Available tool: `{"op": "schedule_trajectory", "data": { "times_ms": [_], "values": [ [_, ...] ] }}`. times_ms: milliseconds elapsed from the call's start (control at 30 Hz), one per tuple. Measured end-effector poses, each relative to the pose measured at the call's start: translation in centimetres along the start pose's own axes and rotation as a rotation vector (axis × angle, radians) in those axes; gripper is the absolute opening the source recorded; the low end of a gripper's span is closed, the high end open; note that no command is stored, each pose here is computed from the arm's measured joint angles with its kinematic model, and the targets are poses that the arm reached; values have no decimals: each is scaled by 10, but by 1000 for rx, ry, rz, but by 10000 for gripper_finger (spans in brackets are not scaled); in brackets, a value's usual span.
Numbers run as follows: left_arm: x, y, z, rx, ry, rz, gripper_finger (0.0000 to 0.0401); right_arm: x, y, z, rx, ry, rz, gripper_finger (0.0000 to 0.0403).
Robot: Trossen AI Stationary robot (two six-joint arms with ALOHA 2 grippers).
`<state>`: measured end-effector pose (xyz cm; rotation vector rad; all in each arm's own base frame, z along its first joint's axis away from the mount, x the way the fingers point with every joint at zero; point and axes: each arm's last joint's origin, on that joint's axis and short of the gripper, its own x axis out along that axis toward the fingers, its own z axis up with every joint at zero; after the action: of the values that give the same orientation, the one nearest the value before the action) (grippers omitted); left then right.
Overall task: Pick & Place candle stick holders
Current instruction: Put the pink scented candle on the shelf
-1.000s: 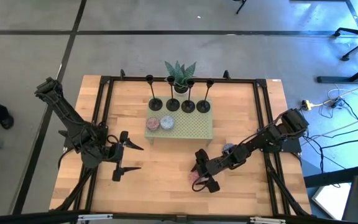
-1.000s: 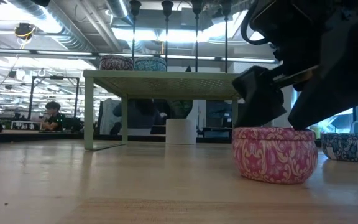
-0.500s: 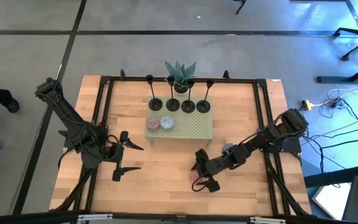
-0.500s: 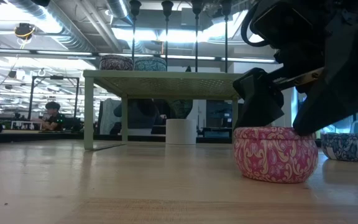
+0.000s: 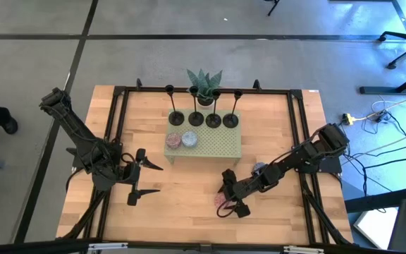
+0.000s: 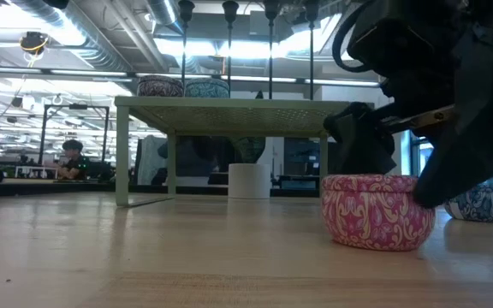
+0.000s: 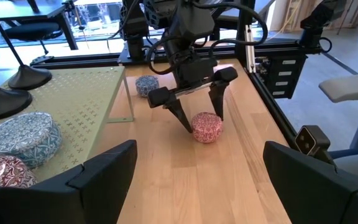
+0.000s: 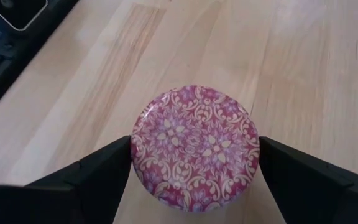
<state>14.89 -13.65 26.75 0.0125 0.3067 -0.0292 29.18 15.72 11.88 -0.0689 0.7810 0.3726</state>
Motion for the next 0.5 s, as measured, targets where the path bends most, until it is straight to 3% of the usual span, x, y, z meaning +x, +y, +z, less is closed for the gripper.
{"op": "schedule_trajectory", "data": {
  "times_ms": [300, 500],
  "values": [
    [0, 0, 0, 0, 0, 0, 347, 0, 0, 2, 3, -22, 7, 294],
    [0, 0, 0, 0, 0, 0, 347, 0, 0, 3, 29, -23, 30, 294]
  ]
}}
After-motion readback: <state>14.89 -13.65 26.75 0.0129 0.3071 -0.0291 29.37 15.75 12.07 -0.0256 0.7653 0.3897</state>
